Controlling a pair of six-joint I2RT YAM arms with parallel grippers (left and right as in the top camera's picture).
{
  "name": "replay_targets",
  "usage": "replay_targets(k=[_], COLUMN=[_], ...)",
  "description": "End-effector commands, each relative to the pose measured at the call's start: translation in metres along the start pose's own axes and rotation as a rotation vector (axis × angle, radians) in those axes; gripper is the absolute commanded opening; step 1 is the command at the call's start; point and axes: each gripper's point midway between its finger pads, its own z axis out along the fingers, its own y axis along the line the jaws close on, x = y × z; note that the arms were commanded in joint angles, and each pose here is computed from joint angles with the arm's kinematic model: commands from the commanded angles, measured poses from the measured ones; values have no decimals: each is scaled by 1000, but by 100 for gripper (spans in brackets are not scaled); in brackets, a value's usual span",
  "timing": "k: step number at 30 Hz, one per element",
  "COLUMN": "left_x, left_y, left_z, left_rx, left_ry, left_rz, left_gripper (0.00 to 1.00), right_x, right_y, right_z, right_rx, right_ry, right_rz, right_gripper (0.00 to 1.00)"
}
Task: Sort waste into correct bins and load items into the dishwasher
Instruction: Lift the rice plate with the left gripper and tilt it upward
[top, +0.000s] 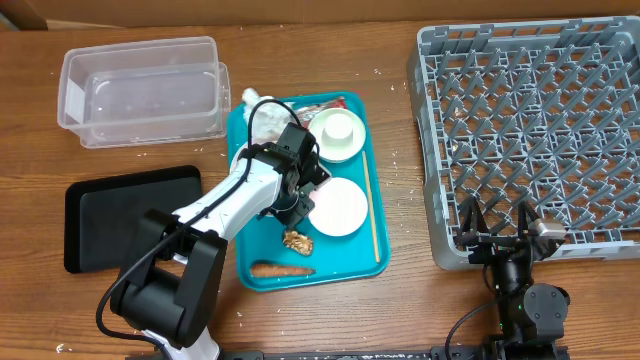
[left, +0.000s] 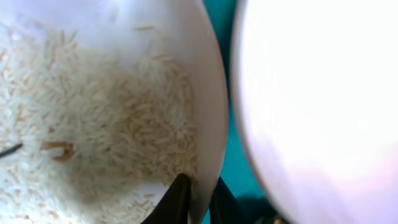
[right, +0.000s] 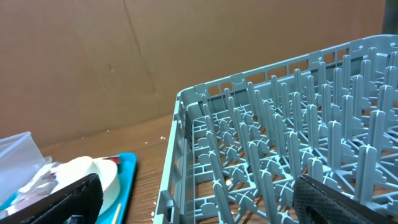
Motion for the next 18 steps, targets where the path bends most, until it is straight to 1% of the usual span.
replay_targets(k=[1, 9, 18], left_x=[8, 3, -12], left_y=[2, 4, 8], left_z=[3, -3, -25], left_rx=[0, -3, -8], left_ry=[27, 18, 5], left_rz=[-54, -63, -77], left_gripper=[6, 4, 4], right_x=[2, 2, 2], right_y=[-2, -2, -2], right_z=[0, 0, 0], right_rx=[8, 8, 8], right_ry=[-5, -5, -5], right_rz=[-3, -3, -3], right_gripper=[100, 100, 100])
